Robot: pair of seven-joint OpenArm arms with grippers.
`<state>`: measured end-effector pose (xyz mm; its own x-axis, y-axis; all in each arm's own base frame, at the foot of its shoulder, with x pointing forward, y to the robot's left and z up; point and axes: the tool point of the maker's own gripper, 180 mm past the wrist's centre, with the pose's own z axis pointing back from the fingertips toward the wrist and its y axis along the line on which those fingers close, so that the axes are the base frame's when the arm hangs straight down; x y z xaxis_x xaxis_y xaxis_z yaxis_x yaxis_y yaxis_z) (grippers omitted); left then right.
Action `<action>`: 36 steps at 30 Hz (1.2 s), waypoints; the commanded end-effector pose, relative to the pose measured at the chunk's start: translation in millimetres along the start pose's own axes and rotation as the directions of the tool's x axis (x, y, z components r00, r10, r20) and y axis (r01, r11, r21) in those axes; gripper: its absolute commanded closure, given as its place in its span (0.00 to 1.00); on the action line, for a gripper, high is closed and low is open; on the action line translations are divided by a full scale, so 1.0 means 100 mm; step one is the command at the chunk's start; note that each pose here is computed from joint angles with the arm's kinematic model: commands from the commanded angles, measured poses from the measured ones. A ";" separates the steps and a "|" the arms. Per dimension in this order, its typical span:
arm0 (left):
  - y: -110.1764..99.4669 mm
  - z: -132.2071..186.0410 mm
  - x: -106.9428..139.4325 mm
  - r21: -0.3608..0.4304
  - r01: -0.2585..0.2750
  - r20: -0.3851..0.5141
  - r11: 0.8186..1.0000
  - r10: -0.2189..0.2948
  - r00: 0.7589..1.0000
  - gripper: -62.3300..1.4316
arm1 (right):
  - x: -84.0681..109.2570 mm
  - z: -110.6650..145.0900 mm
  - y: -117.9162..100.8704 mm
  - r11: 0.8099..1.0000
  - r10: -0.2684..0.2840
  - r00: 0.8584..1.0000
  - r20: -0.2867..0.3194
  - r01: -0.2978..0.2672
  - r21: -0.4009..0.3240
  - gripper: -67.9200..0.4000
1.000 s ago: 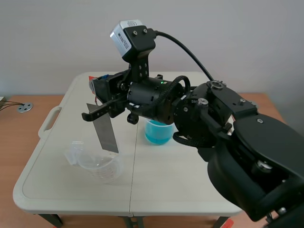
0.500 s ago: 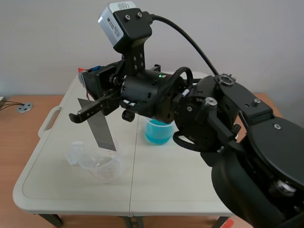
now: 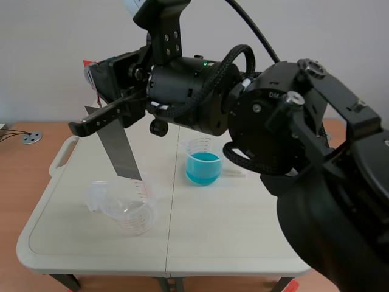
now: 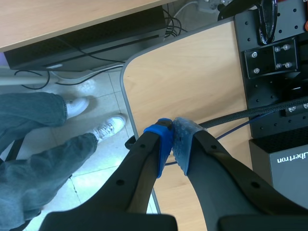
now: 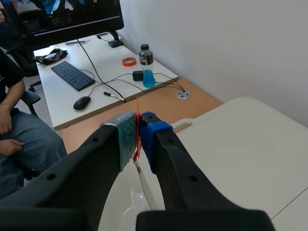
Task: Hold the metal plate by the orange handle, dip it into the blue solution, take it out and point at it, then put the plate back in the beaker on the left.
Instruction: 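Lift the metal plate out of the left beaker, then move the plate over the blue solution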
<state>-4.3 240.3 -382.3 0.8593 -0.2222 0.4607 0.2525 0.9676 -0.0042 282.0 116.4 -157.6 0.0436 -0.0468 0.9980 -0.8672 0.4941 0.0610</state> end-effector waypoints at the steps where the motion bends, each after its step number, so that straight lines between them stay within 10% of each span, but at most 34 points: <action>1: -0.04 0.00 0.06 -0.011 -0.006 0.022 1.000 0.006 1.000 0.95 | 0.19 0.00 0.04 1.000 0.005 0.999 0.051 -0.005 0.015 0.97; 15: -0.05 0.00 0.10 -0.015 0.002 0.032 1.000 -0.001 0.999 0.95 | 0.45 0.21 -0.21 0.999 -0.009 0.997 0.078 0.013 -0.053 0.97; 22: -0.11 -0.04 0.51 -0.052 0.071 0.130 0.996 -0.064 0.989 0.95 | 0.48 0.39 -0.47 0.994 -0.020 0.996 0.086 0.029 -0.110 0.97; 36: -0.11 -0.09 1.82 -0.022 0.243 0.470 0.970 -0.205 0.859 0.95 | 0.64 0.68 -0.79 0.987 -0.041 0.991 0.127 0.060 -0.150 0.97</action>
<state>147.0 195.0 -313.7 0.5040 -0.3447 0.7920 0.4574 0.8843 0.0938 319.7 14.5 -121.6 0.0707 -0.1471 0.9866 -0.7668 0.6245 0.1480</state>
